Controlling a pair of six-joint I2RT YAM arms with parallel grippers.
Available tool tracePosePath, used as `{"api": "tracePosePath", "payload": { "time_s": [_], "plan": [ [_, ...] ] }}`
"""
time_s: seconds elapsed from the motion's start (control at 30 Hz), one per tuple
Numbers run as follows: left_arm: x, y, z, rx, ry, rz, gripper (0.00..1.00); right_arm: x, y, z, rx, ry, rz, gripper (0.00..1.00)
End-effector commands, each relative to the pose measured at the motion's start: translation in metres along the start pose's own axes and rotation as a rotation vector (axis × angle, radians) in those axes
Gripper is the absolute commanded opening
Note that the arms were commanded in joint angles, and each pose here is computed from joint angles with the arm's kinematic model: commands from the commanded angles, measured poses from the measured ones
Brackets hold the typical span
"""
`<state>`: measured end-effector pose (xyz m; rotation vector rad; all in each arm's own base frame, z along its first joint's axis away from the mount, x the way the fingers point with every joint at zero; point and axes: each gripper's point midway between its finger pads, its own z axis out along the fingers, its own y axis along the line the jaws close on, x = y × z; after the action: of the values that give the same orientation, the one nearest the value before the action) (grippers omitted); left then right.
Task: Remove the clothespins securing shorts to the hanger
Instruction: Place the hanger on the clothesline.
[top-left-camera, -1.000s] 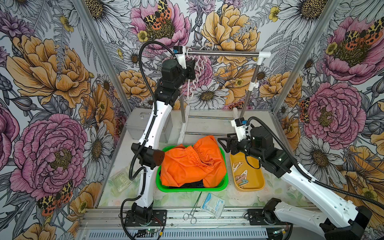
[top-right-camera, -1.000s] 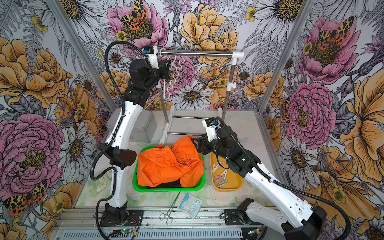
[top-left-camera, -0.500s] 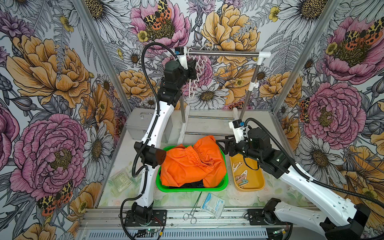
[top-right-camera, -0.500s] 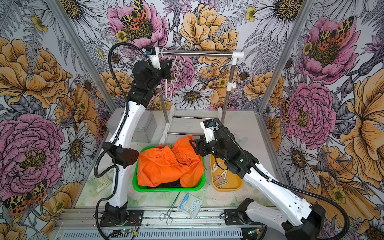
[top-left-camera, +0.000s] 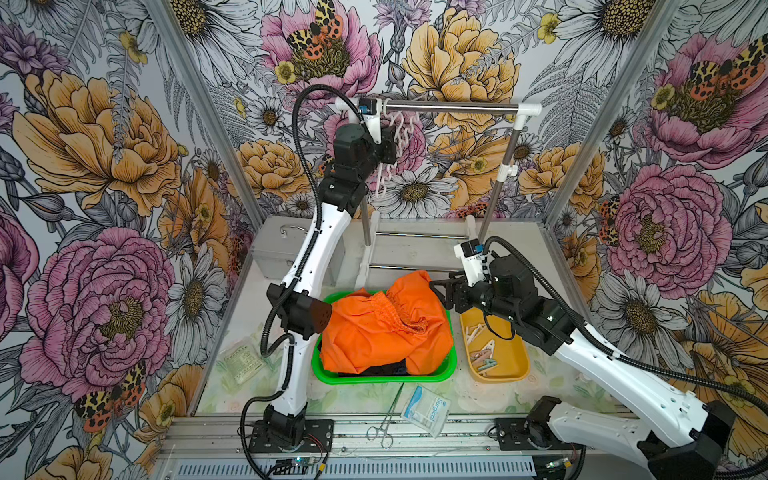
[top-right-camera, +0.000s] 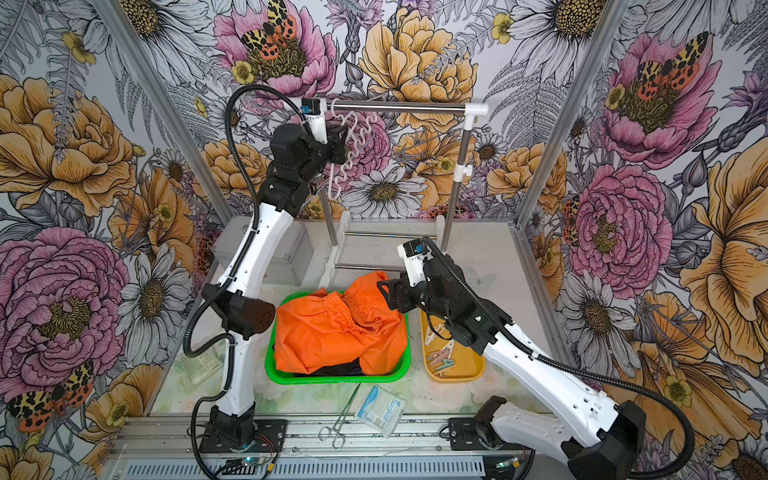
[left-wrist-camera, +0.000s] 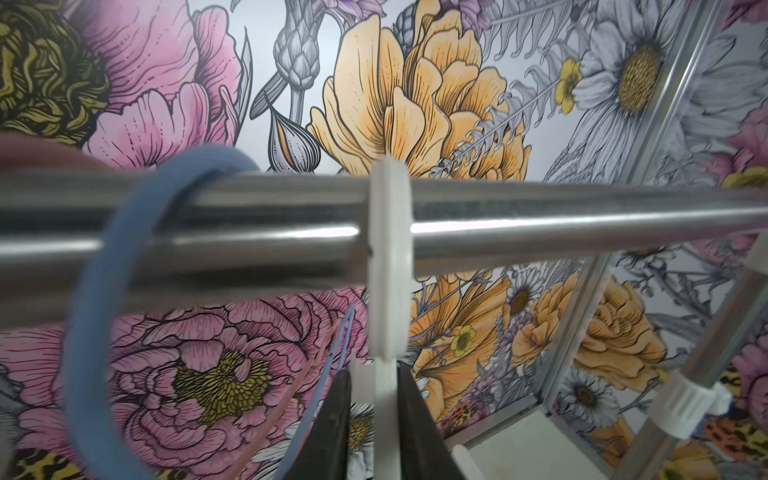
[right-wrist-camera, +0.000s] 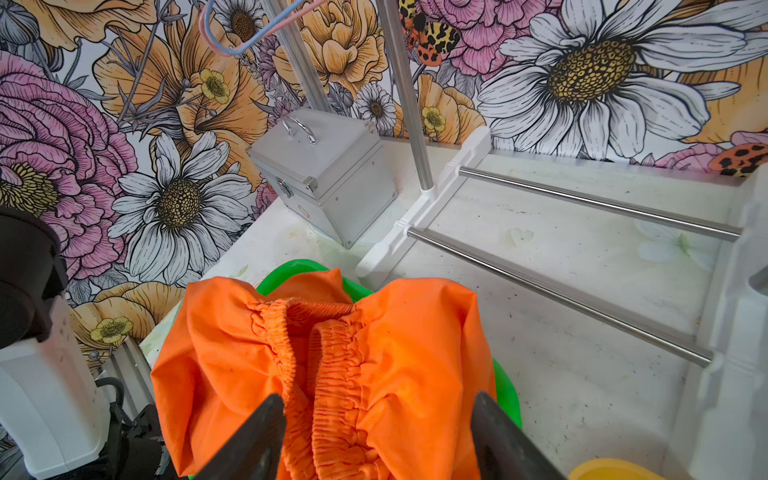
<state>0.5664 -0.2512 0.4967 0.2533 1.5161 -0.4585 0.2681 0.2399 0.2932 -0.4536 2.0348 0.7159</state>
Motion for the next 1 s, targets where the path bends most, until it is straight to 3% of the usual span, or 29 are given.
{"api": "tracePosePath", "payload": {
  "time_s": [0.0, 0.07, 0.3, 0.6, 0.8, 0.97],
  "plan": [
    [-0.011, -0.017, -0.022, 0.045, 0.029, 0.021, 0.44, -0.024, 0.003, -0.009, 0.017, -0.074, -0.028, 0.75],
    [-0.018, -0.022, -0.034, 0.059, 0.033, 0.02, 0.52, -0.027, 0.001, -0.01, 0.027, -0.082, -0.036, 0.76],
    [-0.024, -0.042, -0.083, 0.091, 0.074, 0.028, 0.6, -0.035, -0.01, -0.017, 0.078, -0.111, -0.051, 0.8],
    [-0.016, -0.068, -0.192, 0.195, 0.055, 0.022, 0.66, -0.042, -0.04, -0.045, 0.245, -0.18, -0.071, 0.88],
    [-0.011, -0.034, -0.282, 0.037, -0.021, 0.021, 0.73, -0.038, -0.072, -0.071, 0.422, -0.243, -0.05, 1.0],
    [0.012, 0.018, -0.347, -0.22, -0.032, 0.025, 0.82, -0.029, -0.088, -0.09, 0.509, -0.277, -0.065, 1.0]
  ]
}}
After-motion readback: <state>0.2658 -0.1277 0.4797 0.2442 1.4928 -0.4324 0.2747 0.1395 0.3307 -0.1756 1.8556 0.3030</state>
